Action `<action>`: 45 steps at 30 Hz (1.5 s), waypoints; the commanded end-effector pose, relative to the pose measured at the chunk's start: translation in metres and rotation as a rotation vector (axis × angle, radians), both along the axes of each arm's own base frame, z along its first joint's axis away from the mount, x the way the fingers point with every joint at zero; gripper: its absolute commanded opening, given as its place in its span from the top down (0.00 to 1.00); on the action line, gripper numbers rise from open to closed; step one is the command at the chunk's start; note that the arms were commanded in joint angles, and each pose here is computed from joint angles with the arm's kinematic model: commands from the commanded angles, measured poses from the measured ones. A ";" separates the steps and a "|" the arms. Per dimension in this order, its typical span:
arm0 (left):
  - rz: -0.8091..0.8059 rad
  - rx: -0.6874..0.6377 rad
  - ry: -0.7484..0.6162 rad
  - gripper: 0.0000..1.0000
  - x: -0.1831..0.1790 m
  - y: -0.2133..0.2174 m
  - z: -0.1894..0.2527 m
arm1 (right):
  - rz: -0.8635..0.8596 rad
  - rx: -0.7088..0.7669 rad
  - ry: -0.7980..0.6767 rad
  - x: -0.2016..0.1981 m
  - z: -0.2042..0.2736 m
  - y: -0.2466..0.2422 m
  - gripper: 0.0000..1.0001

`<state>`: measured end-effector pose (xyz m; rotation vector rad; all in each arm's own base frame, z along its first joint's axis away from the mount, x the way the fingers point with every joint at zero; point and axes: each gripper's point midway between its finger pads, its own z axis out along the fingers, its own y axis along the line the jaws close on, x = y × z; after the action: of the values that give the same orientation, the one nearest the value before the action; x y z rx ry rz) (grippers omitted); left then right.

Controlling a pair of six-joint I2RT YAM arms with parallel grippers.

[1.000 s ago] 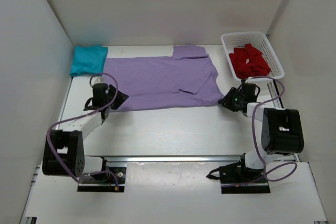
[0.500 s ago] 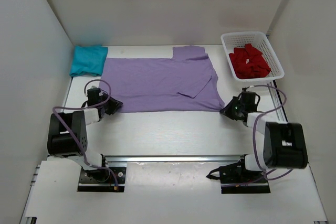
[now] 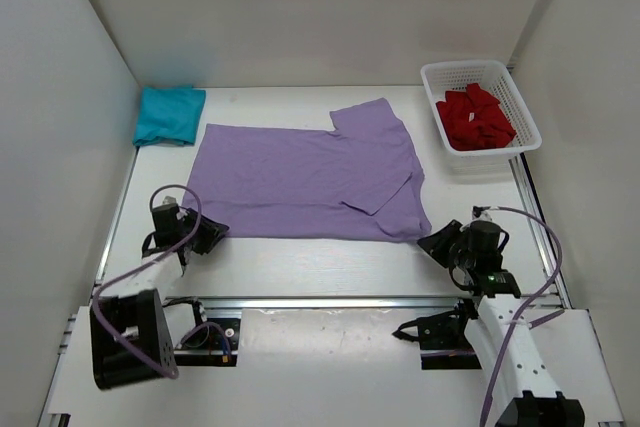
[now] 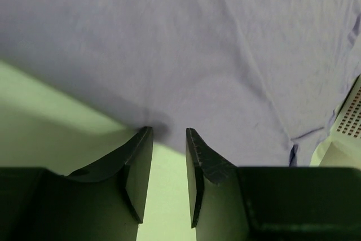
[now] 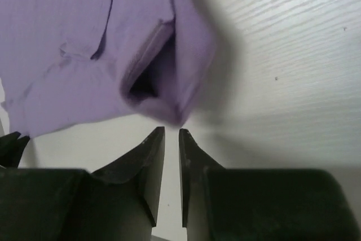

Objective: Fold and stack the t-shirts
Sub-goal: Fold the flattened tshirt in 1/3 of the way

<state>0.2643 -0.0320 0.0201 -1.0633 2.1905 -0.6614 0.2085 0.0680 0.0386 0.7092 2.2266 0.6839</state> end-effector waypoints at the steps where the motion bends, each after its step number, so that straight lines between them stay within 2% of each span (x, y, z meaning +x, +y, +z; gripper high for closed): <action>1: -0.048 0.009 0.026 0.58 -0.026 -0.006 -0.003 | -0.069 -0.001 0.044 -0.009 0.002 -0.005 0.83; 2: -0.046 0.029 -0.004 0.57 -0.020 -0.003 0.008 | -0.040 0.027 0.024 -0.007 0.010 0.001 0.67; 3: -0.069 0.040 -0.015 0.58 -0.019 -0.005 0.013 | -0.033 0.017 0.006 -0.004 0.017 -0.002 0.57; 6: -0.124 0.069 -0.133 0.57 0.006 -0.015 0.056 | 0.009 -0.040 -0.035 0.005 0.047 -0.005 0.53; 8: -0.191 0.066 -0.195 0.56 0.015 -0.036 0.075 | 0.017 -0.104 -0.065 0.012 0.070 -0.007 0.57; 10: -0.240 0.064 -0.230 0.56 0.022 -0.057 0.086 | 0.073 -0.124 -0.094 0.016 0.076 0.006 0.65; 13: -0.307 0.096 -0.282 0.55 0.033 -0.092 0.093 | 0.243 -0.109 -0.121 0.023 0.076 0.055 0.93; 15: -0.384 0.077 -0.292 0.56 0.032 -0.123 0.092 | 0.332 -0.120 -0.107 0.038 0.065 0.080 1.00; 18: -0.462 0.060 -0.296 0.58 0.032 -0.154 0.089 | 0.424 -0.111 -0.107 0.057 0.061 0.111 0.99; 19: -0.479 0.057 -0.291 0.57 0.031 -0.159 0.086 | 0.402 -0.117 -0.147 0.071 0.069 0.114 0.94; 20: -0.512 0.052 -0.296 0.58 0.029 -0.169 0.085 | 0.408 -0.116 -0.150 0.079 0.067 0.117 0.84; 22: -0.539 0.073 -0.304 0.59 0.027 -0.177 0.084 | 0.389 -0.113 -0.140 0.090 0.059 0.117 0.75; 25: -0.582 0.095 -0.317 0.58 0.019 -0.189 0.080 | 0.348 -0.110 -0.131 0.103 0.050 0.110 0.69; 31: -0.625 0.079 -0.289 0.58 0.008 -0.196 0.062 | 0.317 -0.118 -0.066 0.115 0.021 0.105 0.72; 38: -0.643 0.060 -0.288 0.58 0.003 -0.201 0.058 | 0.345 -0.064 -0.063 0.121 0.018 0.117 0.77; 45: -0.646 0.032 -0.283 0.59 -0.001 -0.205 0.053 | 0.341 -0.053 -0.041 0.121 0.009 0.120 0.72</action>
<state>0.2659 -0.2310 0.0702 -0.2103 2.2862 -0.9362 0.3086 0.1792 0.0284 0.2998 2.4264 0.7493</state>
